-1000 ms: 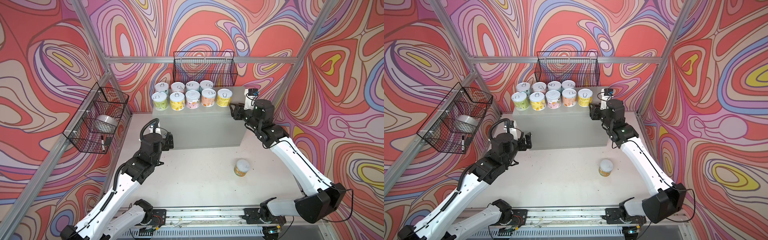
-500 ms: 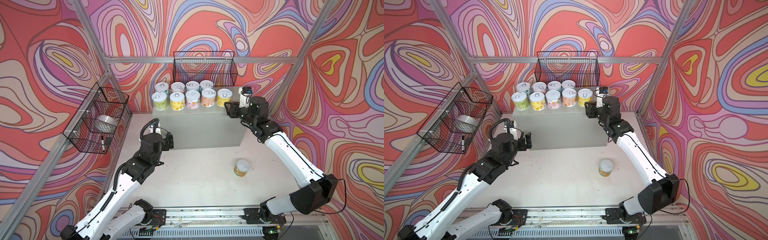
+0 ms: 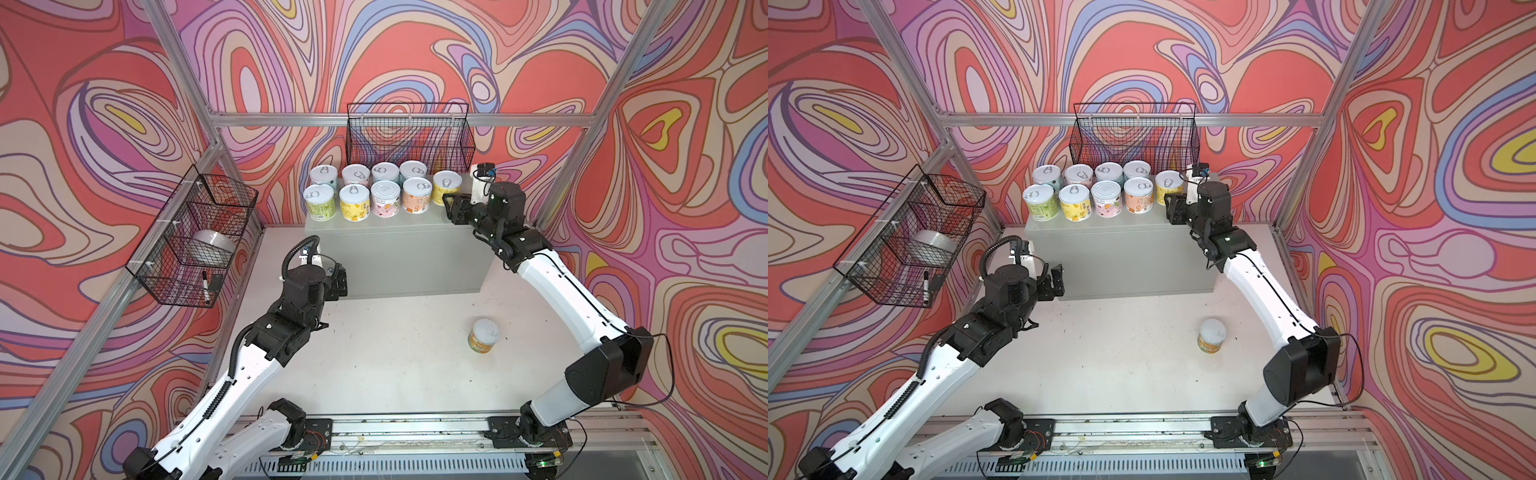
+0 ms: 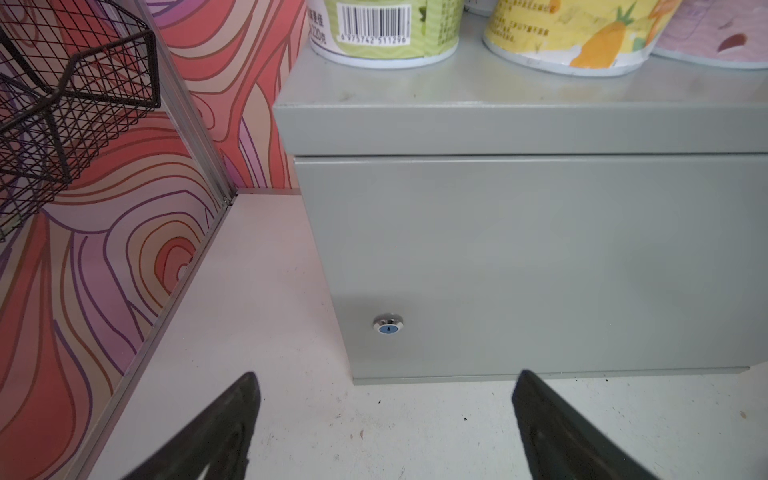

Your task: Place and organize the canned foods onto the counter

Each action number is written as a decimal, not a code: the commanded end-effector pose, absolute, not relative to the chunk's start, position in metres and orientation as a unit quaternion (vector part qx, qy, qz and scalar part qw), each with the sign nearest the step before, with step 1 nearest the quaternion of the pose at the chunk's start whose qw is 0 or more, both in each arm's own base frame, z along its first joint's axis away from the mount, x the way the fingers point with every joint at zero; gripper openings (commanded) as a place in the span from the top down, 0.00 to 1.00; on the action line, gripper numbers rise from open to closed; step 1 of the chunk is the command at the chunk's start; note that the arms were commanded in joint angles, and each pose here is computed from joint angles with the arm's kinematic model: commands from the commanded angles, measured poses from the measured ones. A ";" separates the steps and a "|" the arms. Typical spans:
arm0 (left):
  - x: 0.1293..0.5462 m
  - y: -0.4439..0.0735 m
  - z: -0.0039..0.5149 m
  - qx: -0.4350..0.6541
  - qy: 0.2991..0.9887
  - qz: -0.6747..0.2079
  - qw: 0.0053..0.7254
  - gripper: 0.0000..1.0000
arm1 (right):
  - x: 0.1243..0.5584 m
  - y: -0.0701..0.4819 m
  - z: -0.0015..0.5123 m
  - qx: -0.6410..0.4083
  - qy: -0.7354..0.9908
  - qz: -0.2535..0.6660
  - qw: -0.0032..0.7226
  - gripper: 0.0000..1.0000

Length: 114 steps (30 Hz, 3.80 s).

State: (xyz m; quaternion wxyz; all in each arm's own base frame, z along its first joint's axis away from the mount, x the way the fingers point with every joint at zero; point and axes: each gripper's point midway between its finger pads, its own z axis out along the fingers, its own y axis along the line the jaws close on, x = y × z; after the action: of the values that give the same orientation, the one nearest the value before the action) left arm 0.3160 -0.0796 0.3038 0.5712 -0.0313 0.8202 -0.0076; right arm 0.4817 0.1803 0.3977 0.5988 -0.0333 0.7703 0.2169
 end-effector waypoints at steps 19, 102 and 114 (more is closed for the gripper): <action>0.327 -0.075 0.301 -0.048 0.819 -0.008 0.572 0.03 | 0.521 0.194 0.383 -0.032 0.776 0.214 0.592 0.44; 0.319 -0.167 0.236 0.041 0.786 -0.230 0.572 0.01 | 0.203 0.110 0.107 0.190 0.900 0.019 0.391 0.02; 0.319 -0.164 0.226 0.035 0.791 -0.224 0.568 0.01 | 0.220 0.099 0.079 0.215 0.888 -0.064 0.401 0.02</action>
State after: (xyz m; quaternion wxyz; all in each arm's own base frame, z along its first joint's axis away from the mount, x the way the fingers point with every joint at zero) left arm 0.3199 -0.1624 0.2259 0.5637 0.0384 0.7963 -0.2159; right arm 0.2105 0.1052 0.0748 0.3750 0.1921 0.9048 -0.0613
